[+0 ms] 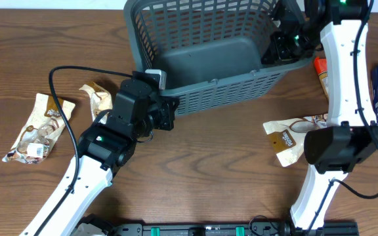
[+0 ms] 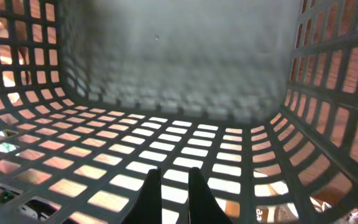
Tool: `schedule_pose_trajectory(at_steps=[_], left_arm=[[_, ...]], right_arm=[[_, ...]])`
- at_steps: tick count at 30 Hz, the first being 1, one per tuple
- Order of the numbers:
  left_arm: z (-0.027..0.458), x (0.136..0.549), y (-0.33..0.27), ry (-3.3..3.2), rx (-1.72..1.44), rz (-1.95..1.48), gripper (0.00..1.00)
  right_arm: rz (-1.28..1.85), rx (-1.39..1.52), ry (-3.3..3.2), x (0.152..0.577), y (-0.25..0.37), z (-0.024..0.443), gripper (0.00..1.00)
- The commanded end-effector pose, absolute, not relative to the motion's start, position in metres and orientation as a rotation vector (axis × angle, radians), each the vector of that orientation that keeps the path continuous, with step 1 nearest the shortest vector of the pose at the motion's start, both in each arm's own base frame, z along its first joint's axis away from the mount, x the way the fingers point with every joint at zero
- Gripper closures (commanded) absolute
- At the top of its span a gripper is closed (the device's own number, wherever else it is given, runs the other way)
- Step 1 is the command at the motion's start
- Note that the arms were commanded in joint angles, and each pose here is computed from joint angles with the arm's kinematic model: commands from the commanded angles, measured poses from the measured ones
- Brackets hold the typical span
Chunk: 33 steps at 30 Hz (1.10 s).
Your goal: Pack container
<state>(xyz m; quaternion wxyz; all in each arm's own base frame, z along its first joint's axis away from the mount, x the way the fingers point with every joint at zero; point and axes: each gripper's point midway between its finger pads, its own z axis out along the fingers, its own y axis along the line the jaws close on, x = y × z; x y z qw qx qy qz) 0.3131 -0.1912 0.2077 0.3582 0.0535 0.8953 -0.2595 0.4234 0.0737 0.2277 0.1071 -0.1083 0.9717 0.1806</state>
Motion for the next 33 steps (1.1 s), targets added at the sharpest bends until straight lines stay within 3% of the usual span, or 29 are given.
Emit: schedule_pose_trajectory(at_steps=[1,33], left_arm=[[0.212,0.321,-0.186,2.285,0.13,-0.647,0.94],[0.217,0.338,-0.159,2.251,0.064,-0.595,0.94]], right_arm=[[0.507,-0.297,2.845,0.414,0.074,0.244,0.99],[0.471,-0.241,2.889,0.396,0.068,0.252,0.99]])
